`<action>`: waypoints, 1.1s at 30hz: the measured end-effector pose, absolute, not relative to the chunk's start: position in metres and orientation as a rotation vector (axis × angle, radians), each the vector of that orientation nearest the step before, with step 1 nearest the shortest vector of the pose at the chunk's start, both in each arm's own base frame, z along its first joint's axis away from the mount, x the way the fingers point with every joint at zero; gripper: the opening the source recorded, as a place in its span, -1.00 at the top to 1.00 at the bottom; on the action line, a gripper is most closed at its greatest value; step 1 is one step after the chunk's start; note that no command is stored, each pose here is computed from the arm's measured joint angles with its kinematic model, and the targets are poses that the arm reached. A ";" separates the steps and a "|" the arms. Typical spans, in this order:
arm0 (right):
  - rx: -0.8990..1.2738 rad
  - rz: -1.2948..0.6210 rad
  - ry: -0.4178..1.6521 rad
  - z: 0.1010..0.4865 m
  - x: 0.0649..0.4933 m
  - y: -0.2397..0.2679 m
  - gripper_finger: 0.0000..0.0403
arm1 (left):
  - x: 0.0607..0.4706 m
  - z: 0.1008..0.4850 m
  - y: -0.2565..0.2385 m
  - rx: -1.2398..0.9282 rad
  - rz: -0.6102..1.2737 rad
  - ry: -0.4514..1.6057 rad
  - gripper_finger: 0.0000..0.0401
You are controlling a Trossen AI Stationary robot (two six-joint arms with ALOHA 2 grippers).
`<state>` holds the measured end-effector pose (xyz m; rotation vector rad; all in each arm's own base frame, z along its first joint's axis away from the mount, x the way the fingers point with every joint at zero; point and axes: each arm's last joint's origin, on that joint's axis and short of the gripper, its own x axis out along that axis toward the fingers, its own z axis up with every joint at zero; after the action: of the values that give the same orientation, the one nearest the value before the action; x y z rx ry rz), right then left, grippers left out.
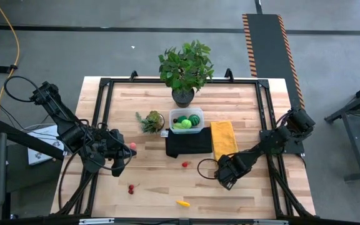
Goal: Pick and placing Produce into tupperware
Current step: Put the red cherry into the transparent bin
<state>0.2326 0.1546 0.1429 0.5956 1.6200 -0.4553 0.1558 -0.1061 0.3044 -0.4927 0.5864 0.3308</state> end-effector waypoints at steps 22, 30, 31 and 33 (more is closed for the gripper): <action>0.604 -0.424 1.615 0.150 0.231 0.154 0.41 | 0.156 0.304 -0.106 -0.492 0.331 0.586 0.97; 0.656 -0.366 1.557 0.169 0.229 0.153 0.41 | 0.156 0.304 -0.106 -0.492 0.331 0.587 0.97; 0.663 -0.355 1.547 0.172 0.229 0.153 0.41 | 0.156 0.304 -0.106 -0.492 0.331 0.587 0.97; 0.682 -0.327 1.522 0.177 0.230 0.153 0.41 | 0.156 0.304 -0.106 -0.492 0.331 0.587 0.97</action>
<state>0.2296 0.1531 0.1766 0.6820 1.5219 -0.3273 0.1557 -0.1060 0.3044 -0.4921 0.5867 0.3308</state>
